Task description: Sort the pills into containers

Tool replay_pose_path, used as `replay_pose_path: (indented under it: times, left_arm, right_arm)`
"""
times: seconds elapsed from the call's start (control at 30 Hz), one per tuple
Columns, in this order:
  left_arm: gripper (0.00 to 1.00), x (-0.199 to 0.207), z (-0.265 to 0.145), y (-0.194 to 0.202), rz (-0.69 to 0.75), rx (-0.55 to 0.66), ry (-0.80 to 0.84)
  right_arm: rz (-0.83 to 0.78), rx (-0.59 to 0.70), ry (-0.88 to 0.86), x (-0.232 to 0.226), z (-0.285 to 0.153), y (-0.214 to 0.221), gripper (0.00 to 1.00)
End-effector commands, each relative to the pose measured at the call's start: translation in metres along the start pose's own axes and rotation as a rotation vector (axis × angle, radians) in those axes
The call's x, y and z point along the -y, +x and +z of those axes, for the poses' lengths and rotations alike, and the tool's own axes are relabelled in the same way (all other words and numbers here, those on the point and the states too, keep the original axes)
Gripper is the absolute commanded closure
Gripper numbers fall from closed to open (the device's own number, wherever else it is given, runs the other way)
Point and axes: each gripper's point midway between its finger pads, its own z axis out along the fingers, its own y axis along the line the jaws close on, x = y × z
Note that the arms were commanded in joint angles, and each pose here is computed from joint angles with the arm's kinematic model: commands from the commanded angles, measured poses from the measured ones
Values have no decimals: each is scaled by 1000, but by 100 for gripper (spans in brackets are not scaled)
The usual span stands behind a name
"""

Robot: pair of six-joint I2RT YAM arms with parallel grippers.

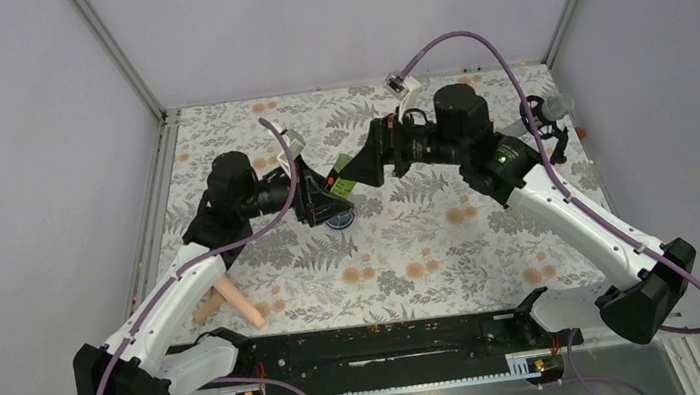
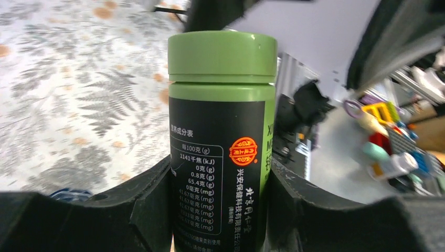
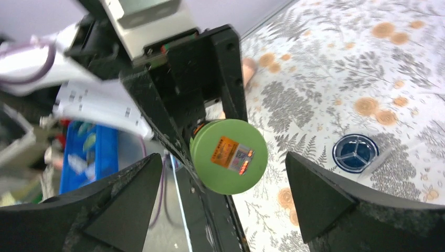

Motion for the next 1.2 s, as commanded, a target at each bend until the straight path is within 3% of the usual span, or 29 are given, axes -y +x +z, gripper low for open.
replay_pose_path:
  times: [0.0, 0.2, 0.33, 0.57, 0.8, 0.93, 1.07, 1.17]
  left_arm:
    - [100, -30, -10, -45, 141, 156, -236]
    - [100, -30, -13, -50, 149, 202, -252]
    - [100, -27, -11, -46, 134, 201, -231]
    - [100, -24, -12, -41, 122, 202, -215]
    - [100, -23, -12, -48, 97, 218, -221]
    - [100, -16, -11, -49, 86, 208, -191]
    - [100, 5, -9, -39, 95, 125, -72]
    - [100, 28, -9, -26, 86, 48, 72]
  right_arm:
    - [266, 247, 235, 19, 14, -32, 7]
    - [388, 231, 307, 30, 34, -27, 12]
    - [413, 290, 256, 26, 38, -35, 23]
    - [405, 305, 200, 15, 43, -49, 19]
    - [387, 198, 173, 10, 50, -31, 58]
    - [274, 168, 93, 0, 45, -26, 85]
    - [15, 28, -213, -36, 29, -10, 100]
    - [-104, -110, -410, -51, 9, 19, 100]
